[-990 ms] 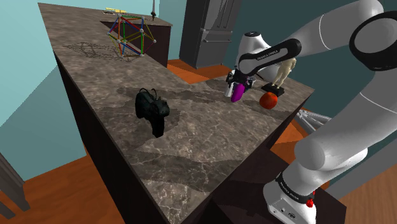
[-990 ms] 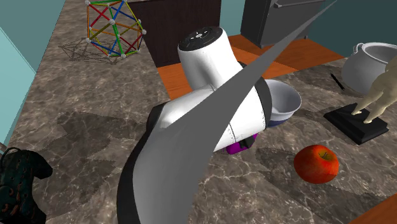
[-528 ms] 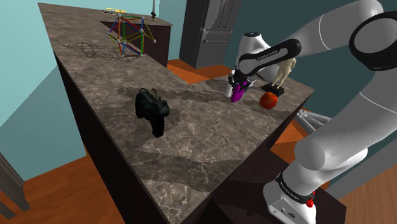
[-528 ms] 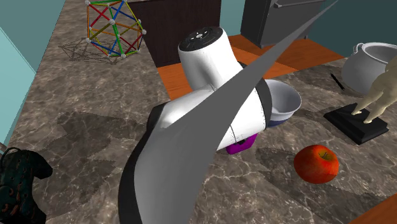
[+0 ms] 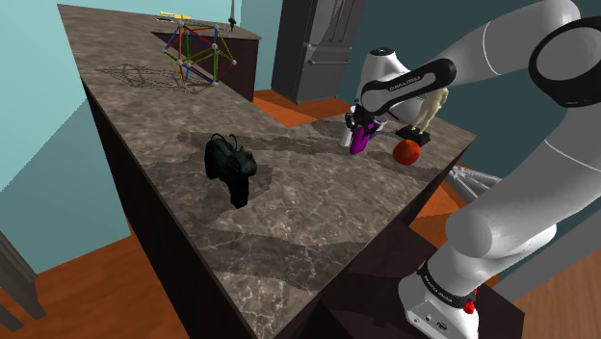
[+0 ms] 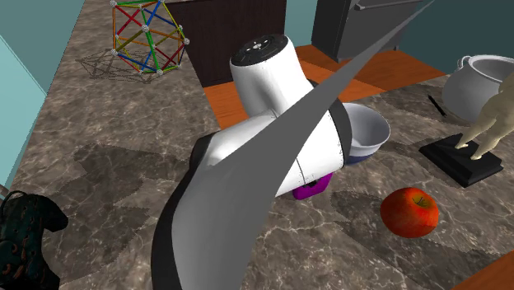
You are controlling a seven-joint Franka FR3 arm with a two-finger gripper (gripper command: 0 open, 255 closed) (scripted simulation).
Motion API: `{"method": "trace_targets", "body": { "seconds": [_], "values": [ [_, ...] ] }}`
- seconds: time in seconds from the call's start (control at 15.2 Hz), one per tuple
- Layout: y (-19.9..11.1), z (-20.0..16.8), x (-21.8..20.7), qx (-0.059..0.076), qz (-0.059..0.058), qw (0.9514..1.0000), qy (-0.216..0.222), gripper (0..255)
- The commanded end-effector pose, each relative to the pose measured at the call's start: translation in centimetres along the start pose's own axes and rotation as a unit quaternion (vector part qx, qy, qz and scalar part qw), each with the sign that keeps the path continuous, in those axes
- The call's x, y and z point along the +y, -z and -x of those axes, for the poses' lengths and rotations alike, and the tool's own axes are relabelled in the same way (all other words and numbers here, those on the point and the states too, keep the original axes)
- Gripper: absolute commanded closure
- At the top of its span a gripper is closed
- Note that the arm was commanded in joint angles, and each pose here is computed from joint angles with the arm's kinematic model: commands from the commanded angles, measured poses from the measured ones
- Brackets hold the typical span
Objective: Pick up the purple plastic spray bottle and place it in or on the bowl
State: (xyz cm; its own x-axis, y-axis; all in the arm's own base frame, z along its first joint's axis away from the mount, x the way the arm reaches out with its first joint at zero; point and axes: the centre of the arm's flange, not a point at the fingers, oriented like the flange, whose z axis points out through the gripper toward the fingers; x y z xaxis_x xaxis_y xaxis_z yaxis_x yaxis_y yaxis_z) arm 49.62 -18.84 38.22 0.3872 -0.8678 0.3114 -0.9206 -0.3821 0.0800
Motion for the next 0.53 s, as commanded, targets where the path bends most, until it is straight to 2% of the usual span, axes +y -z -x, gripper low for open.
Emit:
{"method": "trace_targets", "body": {
  "seconds": [0.0,0.46],
  "values": [
    [0.4,-0.2,0.1,-0.001,0.001,1.0,0.0,255],
    [3.9,-1.4,0.4,-0.001,0.001,1.0,0.0,255]
  ]
}}
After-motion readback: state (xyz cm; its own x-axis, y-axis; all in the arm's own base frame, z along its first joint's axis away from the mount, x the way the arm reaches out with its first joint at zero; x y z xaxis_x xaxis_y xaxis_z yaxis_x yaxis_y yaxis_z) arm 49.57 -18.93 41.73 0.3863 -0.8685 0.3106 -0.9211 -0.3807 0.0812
